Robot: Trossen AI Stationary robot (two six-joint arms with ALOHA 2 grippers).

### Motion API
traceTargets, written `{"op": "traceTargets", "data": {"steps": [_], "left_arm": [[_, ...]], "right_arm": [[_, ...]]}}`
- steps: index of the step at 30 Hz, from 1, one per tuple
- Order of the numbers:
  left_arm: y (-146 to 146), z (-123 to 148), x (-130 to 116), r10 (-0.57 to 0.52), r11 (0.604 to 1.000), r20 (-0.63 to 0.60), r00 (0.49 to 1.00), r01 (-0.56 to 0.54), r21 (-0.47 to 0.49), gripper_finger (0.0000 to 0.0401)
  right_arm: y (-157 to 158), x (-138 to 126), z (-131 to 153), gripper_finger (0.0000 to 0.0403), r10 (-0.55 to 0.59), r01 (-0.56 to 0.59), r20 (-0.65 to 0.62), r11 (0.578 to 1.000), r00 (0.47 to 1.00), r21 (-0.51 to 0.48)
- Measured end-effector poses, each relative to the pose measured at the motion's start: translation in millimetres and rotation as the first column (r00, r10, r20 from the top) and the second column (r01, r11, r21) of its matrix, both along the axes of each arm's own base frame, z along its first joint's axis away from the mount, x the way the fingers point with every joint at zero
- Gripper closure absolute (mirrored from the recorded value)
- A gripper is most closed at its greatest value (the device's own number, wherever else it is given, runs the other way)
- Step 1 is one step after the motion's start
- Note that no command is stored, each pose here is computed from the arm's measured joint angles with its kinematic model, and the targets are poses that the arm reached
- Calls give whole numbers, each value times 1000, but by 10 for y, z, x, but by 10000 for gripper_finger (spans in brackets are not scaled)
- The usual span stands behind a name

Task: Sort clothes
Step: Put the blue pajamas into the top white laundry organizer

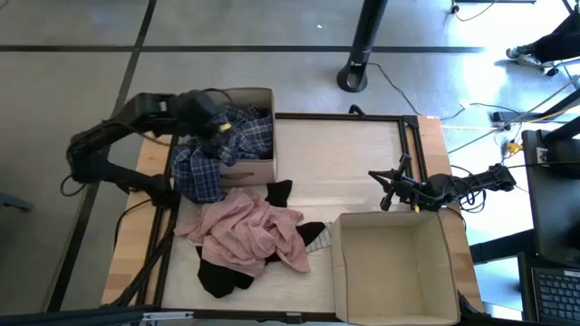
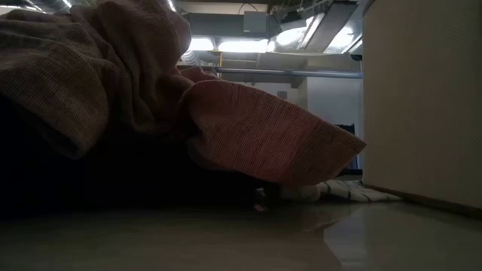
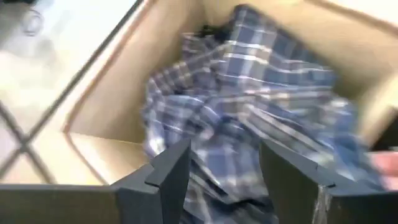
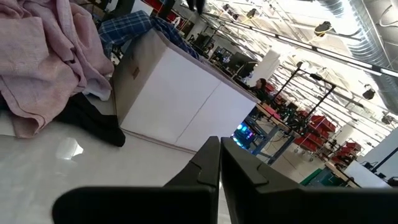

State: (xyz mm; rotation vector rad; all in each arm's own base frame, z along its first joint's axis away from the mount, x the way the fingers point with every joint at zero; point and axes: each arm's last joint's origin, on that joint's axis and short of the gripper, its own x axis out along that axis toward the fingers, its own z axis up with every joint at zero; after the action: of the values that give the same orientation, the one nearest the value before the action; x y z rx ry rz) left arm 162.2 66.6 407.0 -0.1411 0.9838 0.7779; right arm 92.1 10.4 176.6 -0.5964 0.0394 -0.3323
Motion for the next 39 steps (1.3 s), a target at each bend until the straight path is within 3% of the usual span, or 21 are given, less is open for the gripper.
{"op": "traceTargets", "data": {"steps": [5,12,16,25,29,39], "left_arm": [[-331,17,-146,6,976,95,995,15,-218,223],[-724,-106,-183,35,890,87,996,8,-455,223],[-884,-285,-187,107,847,12,994,-85,-525,223],[-1059,-885,-223,213,817,-207,955,-290,-498,223],[-1054,-1139,-252,240,838,-274,931,-341,-425,223],[-1051,-1422,-105,109,927,-150,983,-155,-343,223]], "right_arm": [[0,0,0,386,0,0,0,1000,1000,1],[0,0,0,386,0,0,0,1000,1000,1],[0,0,0,386,0,0,0,1000,1000,0],[0,0,-2,386,-1,0,-4,1000,1000,-6],[0,0,-3,386,-2,2,-12,1000,1000,-29],[0,0,-2,386,-2,2,-13,1000,1000,-30]]}}
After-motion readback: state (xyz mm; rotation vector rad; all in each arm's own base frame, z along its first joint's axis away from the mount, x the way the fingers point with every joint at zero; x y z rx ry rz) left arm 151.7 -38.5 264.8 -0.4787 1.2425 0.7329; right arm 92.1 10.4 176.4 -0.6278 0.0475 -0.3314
